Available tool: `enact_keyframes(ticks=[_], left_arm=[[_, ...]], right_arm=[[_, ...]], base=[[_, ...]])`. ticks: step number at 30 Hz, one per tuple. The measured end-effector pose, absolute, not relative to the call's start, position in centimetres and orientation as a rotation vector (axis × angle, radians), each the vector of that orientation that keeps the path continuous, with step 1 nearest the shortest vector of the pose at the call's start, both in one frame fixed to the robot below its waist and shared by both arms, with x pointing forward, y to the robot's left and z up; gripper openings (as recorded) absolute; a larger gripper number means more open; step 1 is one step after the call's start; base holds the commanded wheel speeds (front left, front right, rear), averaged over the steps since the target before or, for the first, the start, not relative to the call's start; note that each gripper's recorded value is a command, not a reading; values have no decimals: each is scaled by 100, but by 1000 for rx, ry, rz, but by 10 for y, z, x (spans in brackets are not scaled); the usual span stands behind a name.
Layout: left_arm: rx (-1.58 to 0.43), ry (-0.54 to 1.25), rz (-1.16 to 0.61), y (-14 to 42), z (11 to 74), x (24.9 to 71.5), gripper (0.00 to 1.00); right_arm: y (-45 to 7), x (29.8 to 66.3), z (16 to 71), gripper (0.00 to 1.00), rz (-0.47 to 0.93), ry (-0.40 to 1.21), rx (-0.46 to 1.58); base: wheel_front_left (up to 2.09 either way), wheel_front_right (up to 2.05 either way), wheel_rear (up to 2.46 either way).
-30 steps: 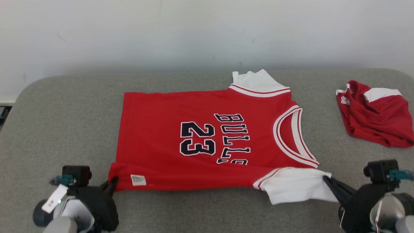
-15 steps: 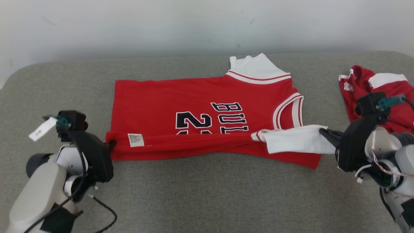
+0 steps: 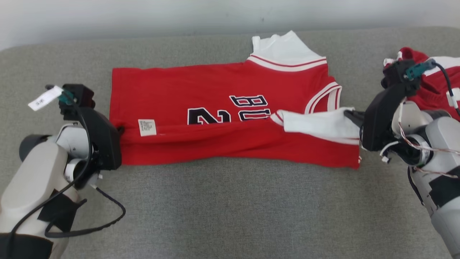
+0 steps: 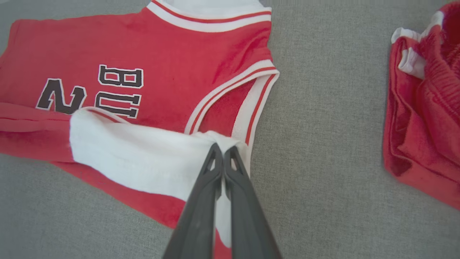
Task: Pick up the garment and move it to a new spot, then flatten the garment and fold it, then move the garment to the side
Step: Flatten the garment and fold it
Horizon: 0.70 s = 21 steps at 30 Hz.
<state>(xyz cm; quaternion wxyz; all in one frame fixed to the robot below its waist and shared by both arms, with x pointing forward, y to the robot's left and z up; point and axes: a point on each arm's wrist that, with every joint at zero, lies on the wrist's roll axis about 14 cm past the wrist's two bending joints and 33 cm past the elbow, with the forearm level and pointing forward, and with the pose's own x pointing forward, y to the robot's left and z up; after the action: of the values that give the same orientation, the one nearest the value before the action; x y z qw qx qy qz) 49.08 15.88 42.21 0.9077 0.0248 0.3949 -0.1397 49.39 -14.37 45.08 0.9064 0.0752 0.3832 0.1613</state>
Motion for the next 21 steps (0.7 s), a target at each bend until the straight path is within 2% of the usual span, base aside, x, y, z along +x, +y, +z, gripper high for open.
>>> enact_keyframes(ticks=[9, 10, 11, 12, 13, 21], left_arm=[[48, 873, -290, 158, 396, 493, 0], [49, 879, -286, 160, 394, 493, 0], [52, 877, -284, 160, 394, 495, 37], [55, 871, -284, 160, 395, 496, 86], [57, 865, -283, 160, 396, 497, 100], [31, 769, -274, 159, 416, 502, 100]], right_arm=[[-136, 507, 429, 0, 334, 820, 151], [-136, 507, 426, 20, 331, 824, 151], [-136, 508, 424, 65, 329, 825, 150], [-136, 510, 425, 100, 327, 819, 148], [-137, 512, 426, 100, 323, 808, 149], [-142, 521, 447, 100, 293, 687, 196]], base=[[0, 0, 0], [0, 0, 0], [0, 0, 0], [0, 0, 0], [0, 0, 0], [0, 0, 0]])
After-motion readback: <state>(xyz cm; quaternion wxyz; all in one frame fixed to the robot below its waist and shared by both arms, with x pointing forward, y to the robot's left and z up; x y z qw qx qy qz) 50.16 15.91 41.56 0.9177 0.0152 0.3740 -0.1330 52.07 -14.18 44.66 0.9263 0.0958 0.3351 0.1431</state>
